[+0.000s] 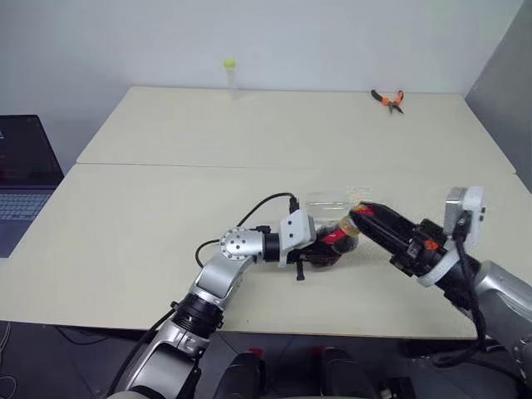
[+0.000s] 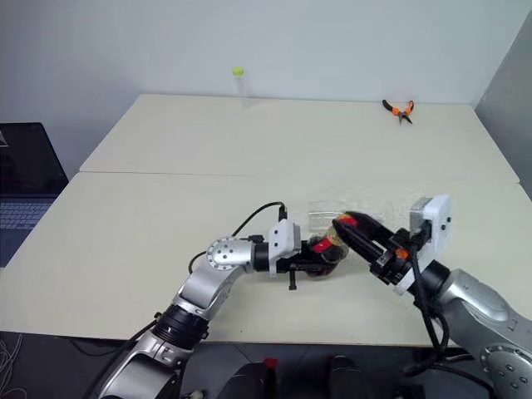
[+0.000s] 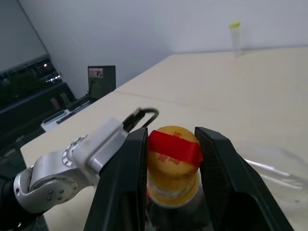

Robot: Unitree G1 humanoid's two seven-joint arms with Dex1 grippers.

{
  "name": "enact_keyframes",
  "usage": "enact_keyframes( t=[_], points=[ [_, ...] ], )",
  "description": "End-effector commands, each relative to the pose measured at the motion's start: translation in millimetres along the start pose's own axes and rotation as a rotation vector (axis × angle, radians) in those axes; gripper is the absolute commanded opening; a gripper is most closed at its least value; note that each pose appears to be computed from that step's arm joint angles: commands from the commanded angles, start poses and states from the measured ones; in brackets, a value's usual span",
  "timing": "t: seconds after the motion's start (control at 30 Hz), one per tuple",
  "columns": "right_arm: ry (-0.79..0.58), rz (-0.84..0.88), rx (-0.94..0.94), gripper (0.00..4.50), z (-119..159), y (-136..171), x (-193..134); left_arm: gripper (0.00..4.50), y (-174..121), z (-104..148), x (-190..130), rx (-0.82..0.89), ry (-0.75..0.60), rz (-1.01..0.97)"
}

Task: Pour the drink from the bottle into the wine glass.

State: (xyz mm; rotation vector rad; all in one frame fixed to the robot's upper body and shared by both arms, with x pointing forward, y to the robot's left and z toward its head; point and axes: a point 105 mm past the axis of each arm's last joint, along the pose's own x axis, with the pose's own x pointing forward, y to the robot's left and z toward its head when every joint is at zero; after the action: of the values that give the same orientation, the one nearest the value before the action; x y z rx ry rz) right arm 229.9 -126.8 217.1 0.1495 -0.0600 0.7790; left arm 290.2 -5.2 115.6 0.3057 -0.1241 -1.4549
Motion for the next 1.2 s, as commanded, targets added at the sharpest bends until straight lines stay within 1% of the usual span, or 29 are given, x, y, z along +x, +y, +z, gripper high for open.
enact_keyframes(
  t=[0.03,0.17,0.23,0.27,0.33,0.47,0.6,0.83,0.9,0.93,1.0,1.03,1.13,1.17,1.2],
  points=[
    [0.065,-0.010,-0.201,1.21,3,-2,-7,0.77,1,12,0,0.034,-0.041,0.004],
    [0.083,-0.030,-0.267,1.21,5,-8,-11,0.77,1,11,-1,0.034,-0.039,0.004],
    [0.139,-0.040,-0.299,1.21,0,-14,-17,0.77,1,12,-1,0.035,-0.040,0.005],
    [0.185,-0.049,-0.313,1.21,-5,-19,-21,0.77,1,12,-1,0.035,-0.041,0.007],
    [0.303,-0.102,-0.320,1.21,-27,-37,-35,0.77,2,13,-1,0.035,-0.051,0.007],
    [0.383,-0.204,-0.296,1.21,-58,-66,-52,0.77,0,17,-1,0.027,-0.070,0.000],
    [0.429,-0.295,-0.267,1.21,-89,-93,-66,0.77,-1,20,-1,0.024,-0.080,-0.003],
    [0.413,-0.335,-0.211,1.21,-110,-111,-68,0.77,1,20,-3,0.022,-0.079,0.003],
    [0.417,-0.341,-0.194,1.94,-115,-114,-69,0.77,1,21,-2,0.023,-0.080,0.005],
    [0.420,-0.337,-0.185,2.14,-117,-114,-70,0.77,1,21,-2,0.023,-0.081,0.006],
    [0.428,-0.326,-0.163,2.82,-120,-113,-70,0.77,2,21,-2,0.023,-0.082,0.010],
    [0.431,-0.323,-0.147,3.24,-122,-113,-71,0.77,2,21,-2,0.024,-0.083,0.013],
    [0.429,-0.332,-0.117,4.29,-122,-114,-75,0.77,3,22,-3,0.025,-0.085,0.021],
    [0.428,-0.336,-0.110,4.50,-121,-115,-76,0.77,4,22,-4,0.027,-0.088,0.033],
    [0.426,-0.335,-0.100,4.50,-120,-115,-77,0.77,6,23,-4,0.026,-0.092,0.047]
  ],
)
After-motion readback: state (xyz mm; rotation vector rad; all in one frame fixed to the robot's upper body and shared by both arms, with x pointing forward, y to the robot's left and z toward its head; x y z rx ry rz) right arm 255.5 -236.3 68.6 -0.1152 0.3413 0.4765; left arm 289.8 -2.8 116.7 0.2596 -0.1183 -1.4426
